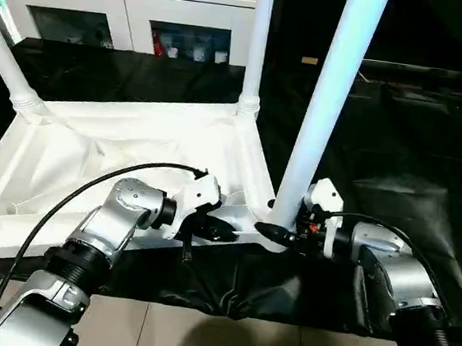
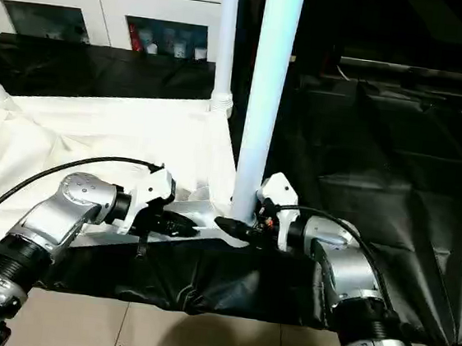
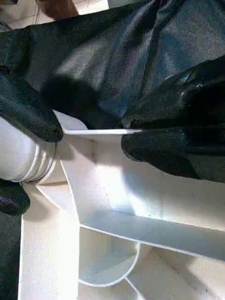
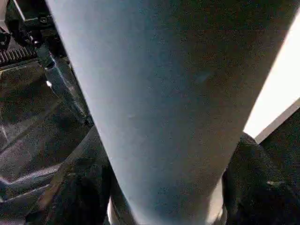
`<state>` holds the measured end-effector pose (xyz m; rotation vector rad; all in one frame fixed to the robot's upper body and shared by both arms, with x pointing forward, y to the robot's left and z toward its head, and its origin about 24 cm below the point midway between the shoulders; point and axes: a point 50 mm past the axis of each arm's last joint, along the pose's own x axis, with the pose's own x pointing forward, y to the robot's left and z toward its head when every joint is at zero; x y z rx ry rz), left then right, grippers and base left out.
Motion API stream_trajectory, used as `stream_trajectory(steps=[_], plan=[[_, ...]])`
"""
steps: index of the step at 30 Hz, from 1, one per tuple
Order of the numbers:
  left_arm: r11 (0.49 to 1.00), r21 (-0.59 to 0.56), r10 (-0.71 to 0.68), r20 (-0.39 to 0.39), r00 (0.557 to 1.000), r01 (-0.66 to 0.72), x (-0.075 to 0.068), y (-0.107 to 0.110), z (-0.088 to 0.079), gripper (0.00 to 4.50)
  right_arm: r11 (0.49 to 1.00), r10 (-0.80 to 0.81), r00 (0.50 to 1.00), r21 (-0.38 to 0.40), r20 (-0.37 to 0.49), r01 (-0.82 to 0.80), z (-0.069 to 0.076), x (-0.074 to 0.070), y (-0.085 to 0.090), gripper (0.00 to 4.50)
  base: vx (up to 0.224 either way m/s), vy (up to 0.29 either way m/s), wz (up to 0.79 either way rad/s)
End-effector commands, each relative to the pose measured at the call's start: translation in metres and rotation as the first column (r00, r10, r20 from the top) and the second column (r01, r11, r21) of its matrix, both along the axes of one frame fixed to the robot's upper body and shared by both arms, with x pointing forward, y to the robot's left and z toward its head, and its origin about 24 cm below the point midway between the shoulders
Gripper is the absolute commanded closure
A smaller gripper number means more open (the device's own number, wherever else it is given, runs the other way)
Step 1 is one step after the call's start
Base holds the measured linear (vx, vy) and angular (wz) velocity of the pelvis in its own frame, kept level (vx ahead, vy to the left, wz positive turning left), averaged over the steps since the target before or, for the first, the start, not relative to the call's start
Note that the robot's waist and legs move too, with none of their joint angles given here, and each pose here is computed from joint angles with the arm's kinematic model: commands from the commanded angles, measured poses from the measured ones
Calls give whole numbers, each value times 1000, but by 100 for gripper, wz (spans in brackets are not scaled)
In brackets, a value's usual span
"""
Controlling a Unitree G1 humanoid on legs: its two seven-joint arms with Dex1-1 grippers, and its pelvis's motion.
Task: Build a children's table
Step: Rotate leg to tighten
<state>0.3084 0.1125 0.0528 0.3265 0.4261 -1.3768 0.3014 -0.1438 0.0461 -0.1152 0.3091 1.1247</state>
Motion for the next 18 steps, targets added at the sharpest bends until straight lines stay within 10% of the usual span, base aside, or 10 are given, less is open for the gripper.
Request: stream_trajectory(steps=[1, 18], plan=[[996, -67, 65, 101, 993, -58, 13, -19, 19, 450, 999, 24, 1000, 40, -20, -23, -6, -4, 20, 186, 0, 0, 0], [912, -133, 406, 140, 903, -389, 37, -67, 21, 450, 822, -561, 827, 92, -42, 562, -14, 38, 59, 186, 0, 0, 0]])
